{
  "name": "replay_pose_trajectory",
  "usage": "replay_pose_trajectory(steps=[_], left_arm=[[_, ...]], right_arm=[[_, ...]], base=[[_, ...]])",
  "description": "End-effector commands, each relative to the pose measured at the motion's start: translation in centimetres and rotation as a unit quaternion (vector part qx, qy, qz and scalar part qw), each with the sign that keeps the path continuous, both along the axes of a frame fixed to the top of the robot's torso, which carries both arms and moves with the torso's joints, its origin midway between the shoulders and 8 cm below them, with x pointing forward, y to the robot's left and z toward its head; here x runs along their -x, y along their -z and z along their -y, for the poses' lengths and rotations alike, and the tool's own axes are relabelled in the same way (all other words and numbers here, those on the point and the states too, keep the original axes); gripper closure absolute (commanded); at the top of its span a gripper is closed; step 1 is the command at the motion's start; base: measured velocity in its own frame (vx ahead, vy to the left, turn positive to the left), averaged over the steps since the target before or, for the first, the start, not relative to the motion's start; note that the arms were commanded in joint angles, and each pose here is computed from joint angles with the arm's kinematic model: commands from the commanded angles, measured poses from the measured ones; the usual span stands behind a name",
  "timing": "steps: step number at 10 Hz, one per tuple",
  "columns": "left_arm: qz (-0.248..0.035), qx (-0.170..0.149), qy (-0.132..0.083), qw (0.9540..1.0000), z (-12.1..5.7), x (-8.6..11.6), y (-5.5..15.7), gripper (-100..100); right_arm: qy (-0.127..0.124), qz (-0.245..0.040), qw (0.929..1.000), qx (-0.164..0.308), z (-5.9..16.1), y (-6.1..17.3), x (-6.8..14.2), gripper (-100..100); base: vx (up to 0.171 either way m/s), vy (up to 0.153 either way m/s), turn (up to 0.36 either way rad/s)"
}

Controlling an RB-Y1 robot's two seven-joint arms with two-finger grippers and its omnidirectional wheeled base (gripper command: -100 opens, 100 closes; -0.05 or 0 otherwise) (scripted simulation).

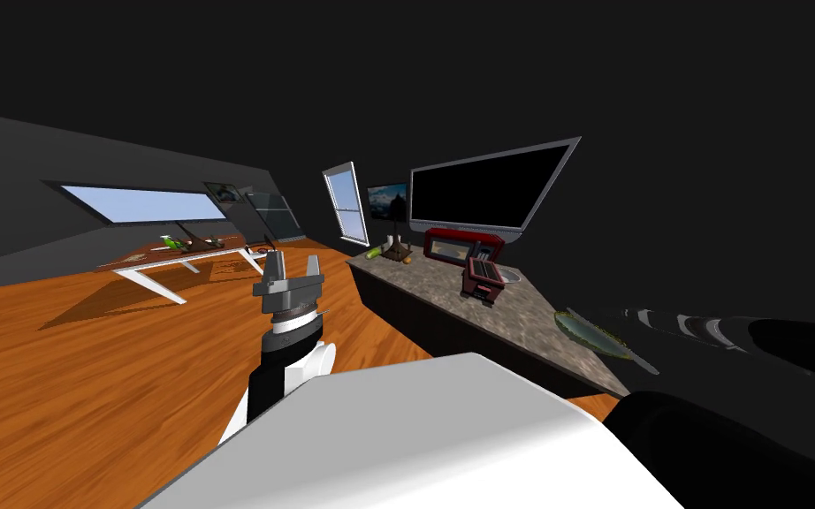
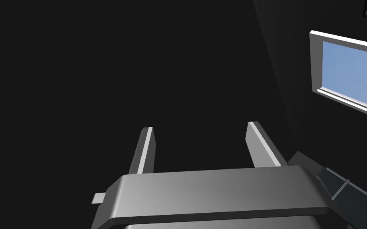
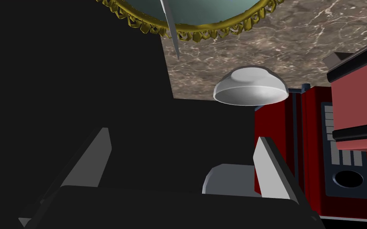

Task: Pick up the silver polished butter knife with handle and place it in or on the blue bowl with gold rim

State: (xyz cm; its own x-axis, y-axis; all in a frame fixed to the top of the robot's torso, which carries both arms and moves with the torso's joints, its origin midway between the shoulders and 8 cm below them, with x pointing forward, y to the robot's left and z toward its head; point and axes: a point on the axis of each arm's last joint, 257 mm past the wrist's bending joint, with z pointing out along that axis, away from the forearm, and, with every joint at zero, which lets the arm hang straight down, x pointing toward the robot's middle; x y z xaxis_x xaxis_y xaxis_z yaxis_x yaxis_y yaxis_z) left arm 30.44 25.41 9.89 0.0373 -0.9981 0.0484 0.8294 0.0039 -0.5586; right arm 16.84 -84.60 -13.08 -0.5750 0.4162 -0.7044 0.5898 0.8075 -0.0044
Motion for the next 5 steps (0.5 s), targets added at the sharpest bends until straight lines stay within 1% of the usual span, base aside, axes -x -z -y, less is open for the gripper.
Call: replay_pose_trajectory(steps=[1,5], left_arm=[[0.0,0.0,0.0,1.0,0.0,0.0,0.0,0],[0.0,0.0,0.0,1.0,0.0,0.0,0.0,0]], right_arm=[[0.0,0.0,1.0,0.0,0.0,0.0,0.0,0],[0.0,0.0,1.0,0.0,0.0,0.0,0.0,0]], base=[[0.0,0.0,0.0],[0.0,0.0,0.0]])
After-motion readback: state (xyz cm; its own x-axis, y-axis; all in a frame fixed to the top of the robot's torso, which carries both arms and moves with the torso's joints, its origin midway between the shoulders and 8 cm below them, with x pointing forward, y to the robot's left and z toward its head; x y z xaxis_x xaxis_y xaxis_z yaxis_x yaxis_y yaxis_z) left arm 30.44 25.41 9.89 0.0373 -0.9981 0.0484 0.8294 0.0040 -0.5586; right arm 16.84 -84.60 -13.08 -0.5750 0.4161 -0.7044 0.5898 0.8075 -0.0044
